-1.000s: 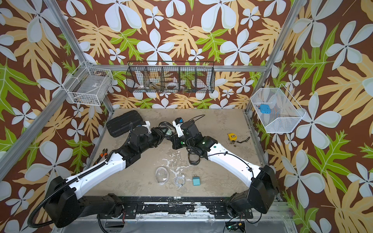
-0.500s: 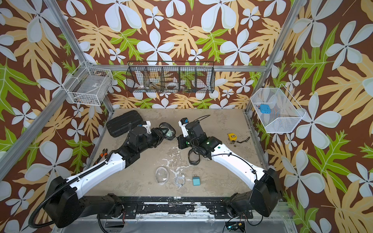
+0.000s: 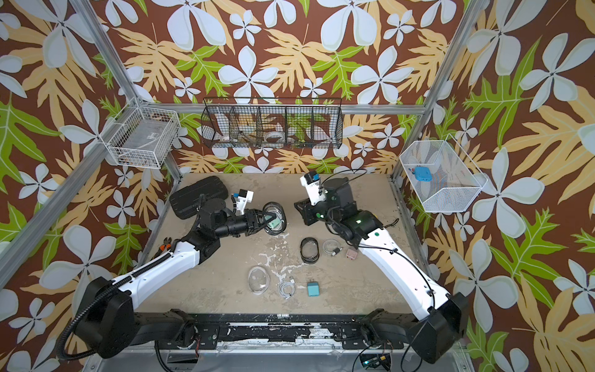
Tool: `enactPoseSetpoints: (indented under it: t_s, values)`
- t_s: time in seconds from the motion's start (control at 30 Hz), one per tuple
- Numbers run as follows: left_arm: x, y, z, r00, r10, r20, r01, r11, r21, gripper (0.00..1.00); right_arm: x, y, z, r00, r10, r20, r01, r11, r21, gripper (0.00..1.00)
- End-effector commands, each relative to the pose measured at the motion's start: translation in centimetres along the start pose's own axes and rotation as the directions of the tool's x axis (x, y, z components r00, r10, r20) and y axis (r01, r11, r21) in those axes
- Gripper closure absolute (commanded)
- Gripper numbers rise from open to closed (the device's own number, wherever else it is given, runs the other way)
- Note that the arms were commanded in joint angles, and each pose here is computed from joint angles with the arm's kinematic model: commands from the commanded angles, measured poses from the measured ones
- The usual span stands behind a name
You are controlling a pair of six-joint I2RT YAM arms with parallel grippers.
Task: Pack away charging kits
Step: Zip the zipper on the storage bag, then adjust the storage bag.
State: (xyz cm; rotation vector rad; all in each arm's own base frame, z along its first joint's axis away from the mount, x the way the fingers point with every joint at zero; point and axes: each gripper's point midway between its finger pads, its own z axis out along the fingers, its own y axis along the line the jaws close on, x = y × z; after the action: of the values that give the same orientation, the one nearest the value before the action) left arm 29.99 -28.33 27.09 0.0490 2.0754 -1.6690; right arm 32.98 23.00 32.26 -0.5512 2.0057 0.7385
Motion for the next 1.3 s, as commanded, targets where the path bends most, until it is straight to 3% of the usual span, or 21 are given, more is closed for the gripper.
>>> enactPoseSetpoints:
  t_s: [0.0, 0.17, 0.43, 0.63, 0.8, 0.9, 0.97, 1.03, 1.27]
  values:
    - [2.6, -3.4, -0.8, 0.972, 0.196, -0.129, -0.172, 0.969, 0.177, 1.00, 0.6, 4.6, -1.6, 0.999, 0.018, -0.041, -0.029, 0.955, -0.294, 0.57]
    - [4.0, -5.4, -1.8, 0.946, 0.277, -0.171, -0.223, 0.933, 0.282, 1.00, 1.3, 7.4, -2.5, 0.996, 0.073, -0.058, -0.092, 0.878, -0.470, 0.38]
    - [4.7, -6.4, -2.3, 0.932, 0.309, -0.191, -0.232, 0.911, 0.341, 0.97, 4.2, 8.6, -2.5, 0.984, 0.110, -0.138, -0.170, 0.798, -0.578, 0.37]
    - [4.5, -6.8, -2.2, 0.930, 0.318, -0.184, -0.236, 0.902, 0.362, 0.95, 5.7, 9.1, -1.6, 0.975, 0.121, -0.186, -0.211, 0.770, -0.602, 0.52]
    - [4.2, -6.6, -1.9, 0.927, 0.327, -0.183, -0.251, 0.904, 0.346, 0.94, 6.1, 9.8, -1.3, 0.966, 0.146, -0.215, -0.252, 0.727, -0.639, 0.79]
    - [4.0, -5.8, -1.7, 0.925, 0.333, -0.182, -0.269, 0.914, 0.305, 0.92, 6.1, 9.9, -1.2, 0.964, 0.149, -0.219, -0.257, 0.724, -0.639, 1.00]
    - [4.0, -5.6, -1.6, 0.924, 0.335, -0.185, -0.274, 0.916, 0.292, 0.91, 6.2, 9.8, -1.1, 0.961, 0.158, -0.225, -0.268, 0.724, -0.636, 1.00]
    - [4.1, -5.4, -1.6, 0.922, 0.339, -0.187, -0.280, 0.917, 0.284, 0.85, 5.9, 9.9, -1.1, 0.960, 0.172, -0.222, -0.276, 0.719, -0.637, 1.00]
    - [4.5, -5.4, -2.3, 0.938, 0.304, -0.166, -0.251, 0.928, 0.276, 0.34, 4.1, 9.3, -0.7, 0.955, 0.244, -0.171, -0.297, 0.735, -0.609, 1.00]
